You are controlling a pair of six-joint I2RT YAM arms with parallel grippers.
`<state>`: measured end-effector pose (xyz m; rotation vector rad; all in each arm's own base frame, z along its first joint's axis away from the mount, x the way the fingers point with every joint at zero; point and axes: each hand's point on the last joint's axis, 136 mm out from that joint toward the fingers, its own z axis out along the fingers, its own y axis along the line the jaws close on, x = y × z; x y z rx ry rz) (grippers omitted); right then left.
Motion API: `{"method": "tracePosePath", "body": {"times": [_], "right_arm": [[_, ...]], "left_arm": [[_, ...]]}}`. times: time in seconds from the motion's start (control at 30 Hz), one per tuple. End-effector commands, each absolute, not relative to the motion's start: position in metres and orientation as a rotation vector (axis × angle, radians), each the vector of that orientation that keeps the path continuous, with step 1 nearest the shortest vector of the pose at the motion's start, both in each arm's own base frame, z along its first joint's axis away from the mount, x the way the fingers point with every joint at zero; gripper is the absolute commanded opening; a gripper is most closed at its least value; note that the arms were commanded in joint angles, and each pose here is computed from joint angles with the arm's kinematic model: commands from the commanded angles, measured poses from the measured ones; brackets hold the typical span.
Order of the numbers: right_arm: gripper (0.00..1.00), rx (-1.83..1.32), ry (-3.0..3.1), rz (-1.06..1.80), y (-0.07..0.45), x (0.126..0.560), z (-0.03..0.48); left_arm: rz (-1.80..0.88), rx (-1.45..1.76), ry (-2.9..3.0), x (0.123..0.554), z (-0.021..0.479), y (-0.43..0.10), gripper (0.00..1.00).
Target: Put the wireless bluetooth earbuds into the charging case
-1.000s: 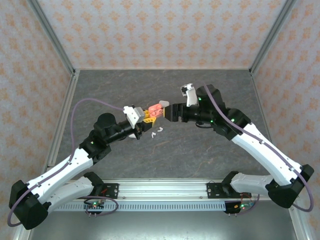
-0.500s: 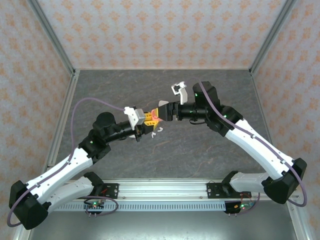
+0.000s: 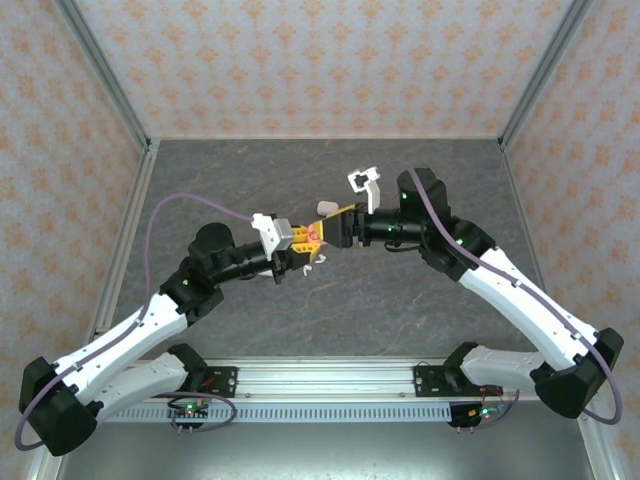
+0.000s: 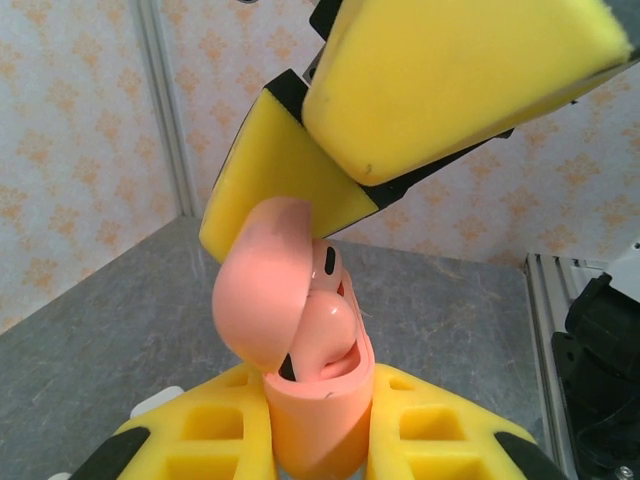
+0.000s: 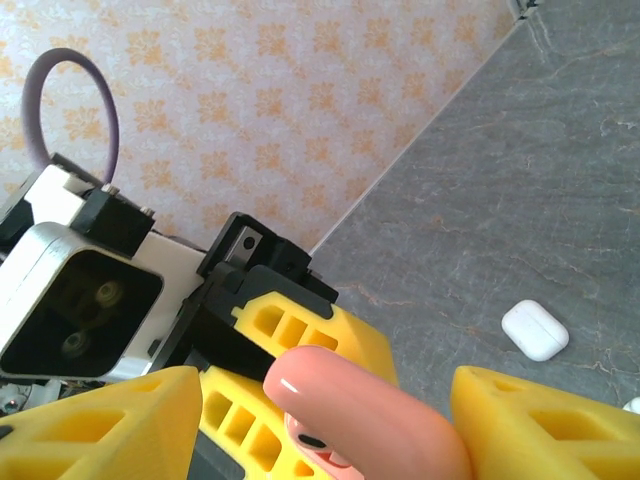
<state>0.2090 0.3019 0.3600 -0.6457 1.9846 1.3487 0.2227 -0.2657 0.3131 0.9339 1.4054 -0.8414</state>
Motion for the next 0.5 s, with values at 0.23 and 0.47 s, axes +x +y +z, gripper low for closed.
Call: {"method": "tracePosePath", "body": {"times": [0.23,0.47], "right_arm": [[0.68,-0.650,1.916,1.223,0.279,0.202,0.369],[0.76,-0.308,2.030,0.767,0.213,0.243,0.352]], "left_arm": [[-0.835,0.907,1.403,0.228,0.322,-0.266,0.00],[-0.811,0.853,1.532,0.246,0.304,-0.266,0.00]]}}
